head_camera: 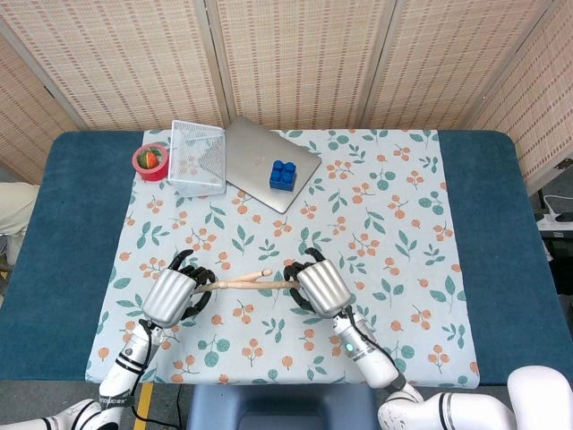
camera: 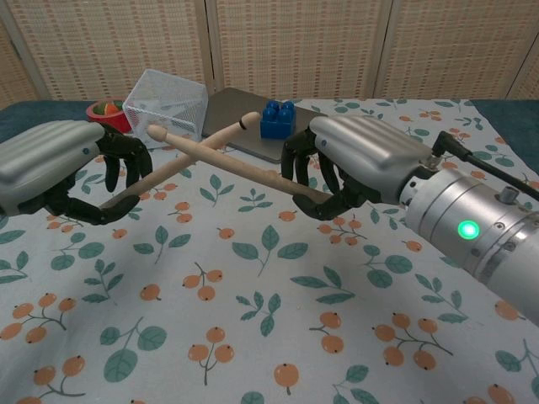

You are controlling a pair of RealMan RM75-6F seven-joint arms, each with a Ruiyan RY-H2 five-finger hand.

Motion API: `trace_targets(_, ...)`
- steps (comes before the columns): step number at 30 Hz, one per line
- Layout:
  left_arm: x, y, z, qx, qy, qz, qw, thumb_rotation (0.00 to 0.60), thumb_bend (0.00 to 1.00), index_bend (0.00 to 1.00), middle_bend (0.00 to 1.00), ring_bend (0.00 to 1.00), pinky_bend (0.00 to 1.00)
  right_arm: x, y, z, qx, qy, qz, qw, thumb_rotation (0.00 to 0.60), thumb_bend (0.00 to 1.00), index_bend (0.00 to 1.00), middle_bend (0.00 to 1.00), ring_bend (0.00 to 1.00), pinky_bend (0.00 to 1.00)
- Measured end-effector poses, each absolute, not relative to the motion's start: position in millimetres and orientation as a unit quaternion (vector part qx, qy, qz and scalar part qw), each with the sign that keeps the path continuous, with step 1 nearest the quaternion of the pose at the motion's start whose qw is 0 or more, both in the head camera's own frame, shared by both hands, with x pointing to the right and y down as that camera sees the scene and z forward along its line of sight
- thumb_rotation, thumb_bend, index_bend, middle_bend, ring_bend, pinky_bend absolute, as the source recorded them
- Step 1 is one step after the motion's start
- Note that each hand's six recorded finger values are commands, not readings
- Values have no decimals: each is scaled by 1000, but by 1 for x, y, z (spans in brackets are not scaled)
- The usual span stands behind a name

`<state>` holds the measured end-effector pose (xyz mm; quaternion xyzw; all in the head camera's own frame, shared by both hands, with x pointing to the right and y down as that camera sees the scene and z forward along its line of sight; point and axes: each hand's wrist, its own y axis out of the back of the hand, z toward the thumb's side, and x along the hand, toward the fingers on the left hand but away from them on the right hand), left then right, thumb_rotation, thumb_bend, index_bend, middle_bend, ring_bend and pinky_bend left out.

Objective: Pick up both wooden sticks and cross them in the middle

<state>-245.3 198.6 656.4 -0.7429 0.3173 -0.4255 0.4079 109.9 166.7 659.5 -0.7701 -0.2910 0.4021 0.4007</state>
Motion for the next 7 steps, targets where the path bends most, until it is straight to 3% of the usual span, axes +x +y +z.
trace_targets(7,-244,199,657,-743,316,-425,410,600,550,845,918,545,176,113,167,662,-768,-287,410,401,600,407,981,880,642,235)
